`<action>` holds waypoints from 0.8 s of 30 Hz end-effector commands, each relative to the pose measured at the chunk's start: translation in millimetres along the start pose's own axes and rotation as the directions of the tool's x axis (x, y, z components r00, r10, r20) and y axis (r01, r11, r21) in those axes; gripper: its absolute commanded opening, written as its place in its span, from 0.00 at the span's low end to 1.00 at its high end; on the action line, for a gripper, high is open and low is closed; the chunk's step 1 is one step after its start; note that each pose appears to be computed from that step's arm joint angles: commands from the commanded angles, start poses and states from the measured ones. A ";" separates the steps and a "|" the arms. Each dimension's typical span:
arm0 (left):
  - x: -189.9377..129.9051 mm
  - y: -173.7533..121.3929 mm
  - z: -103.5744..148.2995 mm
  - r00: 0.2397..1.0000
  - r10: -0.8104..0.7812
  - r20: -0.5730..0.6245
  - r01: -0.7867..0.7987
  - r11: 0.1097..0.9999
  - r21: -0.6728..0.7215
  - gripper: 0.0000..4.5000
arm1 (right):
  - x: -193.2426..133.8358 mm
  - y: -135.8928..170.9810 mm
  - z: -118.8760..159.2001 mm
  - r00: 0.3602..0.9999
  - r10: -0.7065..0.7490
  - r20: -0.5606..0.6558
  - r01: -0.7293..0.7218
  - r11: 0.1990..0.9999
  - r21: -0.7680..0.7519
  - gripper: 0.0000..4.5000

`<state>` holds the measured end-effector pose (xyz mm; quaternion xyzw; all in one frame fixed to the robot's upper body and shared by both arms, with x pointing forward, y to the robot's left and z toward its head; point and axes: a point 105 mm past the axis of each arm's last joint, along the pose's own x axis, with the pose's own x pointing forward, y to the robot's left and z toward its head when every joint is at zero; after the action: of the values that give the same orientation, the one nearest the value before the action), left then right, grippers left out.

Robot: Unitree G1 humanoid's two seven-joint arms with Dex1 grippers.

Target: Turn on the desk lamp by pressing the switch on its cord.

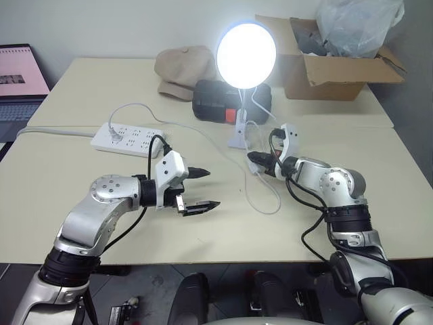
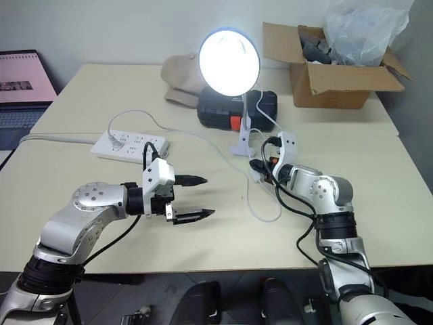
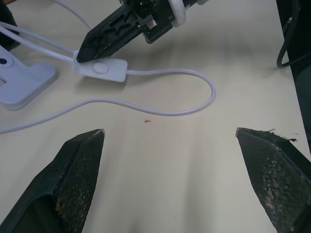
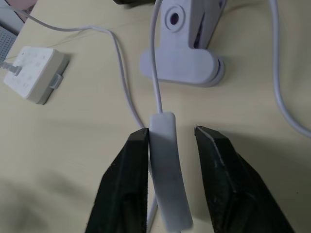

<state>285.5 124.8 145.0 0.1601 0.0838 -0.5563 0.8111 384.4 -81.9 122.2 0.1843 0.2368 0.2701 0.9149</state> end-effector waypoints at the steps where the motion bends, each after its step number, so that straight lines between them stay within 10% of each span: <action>1: -8.1 8.0 13.4 0.996 0.079 0.030 -0.081 0.996 0.039 1.00 | -8.1 6.7 24.6 0.996 0.037 0.078 -0.032 0.998 -0.058 0.56; 10: -44.4 21.1 13.7 0.981 0.185 -0.064 -0.185 0.983 0.006 1.00 | -62.9 20.2 42.5 0.980 0.198 0.027 -0.167 0.888 -0.429 1.00; 18: -71.7 9.2 10.8 0.982 0.150 -0.115 -0.150 0.989 0.009 1.00 | -147.7 36.3 22.5 0.899 0.354 -0.259 -0.415 0.496 -0.762 1.00; 24: -76.4 1.2 7.1 0.986 0.105 -0.132 -0.108 0.994 -0.015 1.00 | -157.9 21.0 16.2 0.901 0.273 -0.336 -0.422 0.375 -0.825 1.00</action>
<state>261.1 188.2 164.8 0.1817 0.1477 -0.4955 0.8365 268.4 -159.9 189.1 -0.2586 0.1056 0.5513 0.7862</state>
